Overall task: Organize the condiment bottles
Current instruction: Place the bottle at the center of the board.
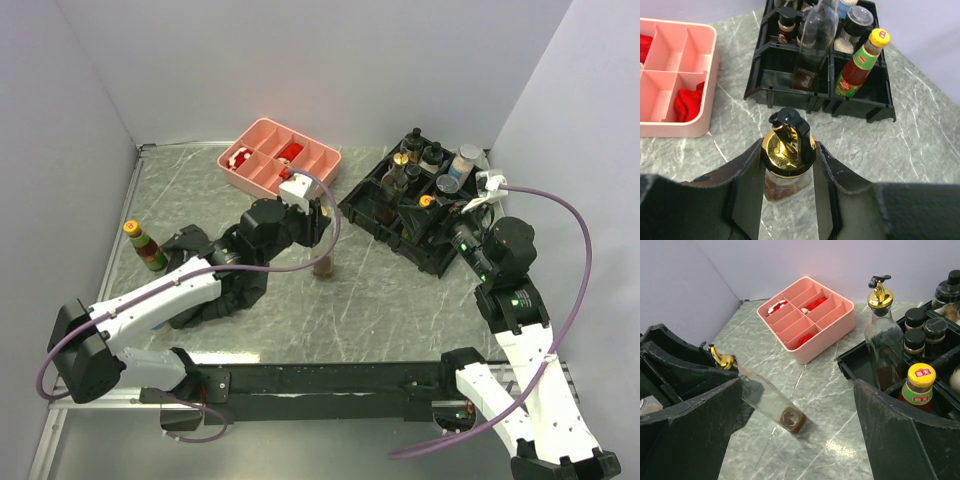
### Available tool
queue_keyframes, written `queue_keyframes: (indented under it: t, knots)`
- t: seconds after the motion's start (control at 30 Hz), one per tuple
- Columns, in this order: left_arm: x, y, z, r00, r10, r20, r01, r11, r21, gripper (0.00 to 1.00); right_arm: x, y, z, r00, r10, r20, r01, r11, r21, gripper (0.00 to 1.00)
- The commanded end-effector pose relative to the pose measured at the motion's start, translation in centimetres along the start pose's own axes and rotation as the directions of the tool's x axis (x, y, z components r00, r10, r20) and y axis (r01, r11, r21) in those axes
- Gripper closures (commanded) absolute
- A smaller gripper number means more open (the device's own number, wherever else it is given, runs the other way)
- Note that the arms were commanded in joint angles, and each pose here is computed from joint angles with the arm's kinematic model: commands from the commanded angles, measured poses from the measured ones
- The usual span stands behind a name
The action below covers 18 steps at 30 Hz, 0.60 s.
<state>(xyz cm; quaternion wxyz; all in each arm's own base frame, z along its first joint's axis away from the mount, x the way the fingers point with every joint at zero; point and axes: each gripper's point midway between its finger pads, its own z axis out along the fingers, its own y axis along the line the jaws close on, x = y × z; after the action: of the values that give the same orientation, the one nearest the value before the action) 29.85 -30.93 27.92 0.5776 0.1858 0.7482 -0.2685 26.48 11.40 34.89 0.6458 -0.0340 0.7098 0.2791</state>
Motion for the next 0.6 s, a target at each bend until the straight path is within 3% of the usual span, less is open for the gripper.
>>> queue_keyframes:
  t: [0.0,0.37,0.4,0.47,0.5,0.57]
  knots:
    - [-4.5,-1.5,-0.3,0.987,-0.019,0.159,0.010,0.999,0.053,0.73,-0.3,0.2,0.2,1.000,0.000,0.008,0.000,1.000,-0.006,0.00]
    - [-3.9,-1.5,-1.0,0.990,-0.014,0.141,0.005,0.998,0.064,0.49,0.2,-0.1,0.6,1.000,-0.003,-0.017,0.003,1.000,-0.002,0.00]
    - [-3.8,-1.8,-1.0,0.991,-0.011,0.134,0.001,0.997,0.076,0.39,0.3,0.1,0.6,1.000,-0.002,-0.023,0.002,1.000,-0.008,0.00]
    - [-4.1,-2.1,-1.0,0.993,-0.003,0.115,-0.007,0.996,0.087,0.30,0.3,0.0,0.8,1.000,0.006,-0.025,-0.006,1.000,-0.009,0.00]
    - [-4.2,-2.3,-1.0,0.994,-0.004,0.105,-0.006,0.996,0.093,0.17,0.3,0.2,0.9,1.000,0.010,-0.028,-0.011,1.000,-0.016,0.00]
    - [-4.9,-2.6,-1.4,0.995,-0.008,0.095,-0.002,0.995,0.102,0.06,0.4,0.4,1.2,0.999,0.014,-0.046,-0.015,1.000,-0.026,0.00]
